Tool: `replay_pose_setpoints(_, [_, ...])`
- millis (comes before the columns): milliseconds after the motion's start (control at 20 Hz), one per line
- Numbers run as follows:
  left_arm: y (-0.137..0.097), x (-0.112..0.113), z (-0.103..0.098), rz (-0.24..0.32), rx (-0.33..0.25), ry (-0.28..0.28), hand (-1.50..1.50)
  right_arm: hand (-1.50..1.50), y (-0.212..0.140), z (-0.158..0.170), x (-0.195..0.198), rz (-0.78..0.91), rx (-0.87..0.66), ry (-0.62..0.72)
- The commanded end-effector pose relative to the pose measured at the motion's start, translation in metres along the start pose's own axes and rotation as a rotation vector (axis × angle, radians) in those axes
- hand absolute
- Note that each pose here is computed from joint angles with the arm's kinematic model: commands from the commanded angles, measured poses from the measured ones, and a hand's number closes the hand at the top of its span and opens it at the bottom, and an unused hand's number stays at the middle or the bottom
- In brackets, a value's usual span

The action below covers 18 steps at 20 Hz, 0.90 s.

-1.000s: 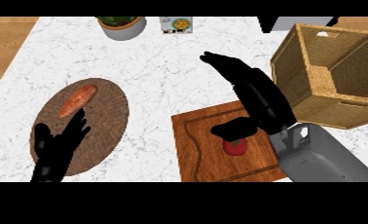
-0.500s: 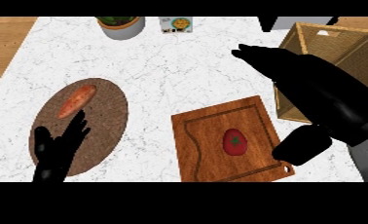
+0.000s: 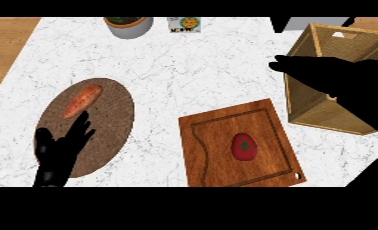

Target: Pick the tomato from the cutting board and place it in the basket

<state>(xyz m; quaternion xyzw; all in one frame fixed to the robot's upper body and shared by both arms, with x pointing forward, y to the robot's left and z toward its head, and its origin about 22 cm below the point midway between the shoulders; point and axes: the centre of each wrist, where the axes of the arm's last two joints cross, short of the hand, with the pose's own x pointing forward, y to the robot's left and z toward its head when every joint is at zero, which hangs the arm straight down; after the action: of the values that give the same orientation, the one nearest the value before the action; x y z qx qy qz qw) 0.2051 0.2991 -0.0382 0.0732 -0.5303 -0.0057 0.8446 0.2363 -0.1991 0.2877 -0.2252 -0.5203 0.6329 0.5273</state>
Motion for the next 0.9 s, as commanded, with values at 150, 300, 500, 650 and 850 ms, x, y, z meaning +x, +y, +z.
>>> replay_pose_setpoints(150, [0.005, -0.010, -0.004, -0.017, -0.005, 0.103, 0.00, -1.50, 0.013, 0.017, 0.002, 0.003, 0.045, 0.070])
replay_pose_setpoints(300, [-0.007, -0.029, 0.005, -0.015, -0.036, 0.087, 0.00, -1.50, 0.028, -0.002, 0.001, -0.048, 0.006, 0.072])
replay_pose_setpoints(500, [-0.007, -0.011, -0.003, -0.020, 0.002, 0.106, 0.00, -1.50, 0.064, 0.000, 0.001, -0.065, 0.029, 0.042])
replay_pose_setpoints(650, [-0.002, -0.014, 0.000, -0.030, -0.011, 0.118, 0.00, -1.50, 0.070, -0.005, 0.001, -0.070, -0.004, 0.042])
replay_pose_setpoints(850, [-0.001, -0.012, 0.000, -0.035, -0.006, 0.107, 0.00, -1.50, 0.099, -0.035, 0.007, -0.042, 0.017, 0.071])
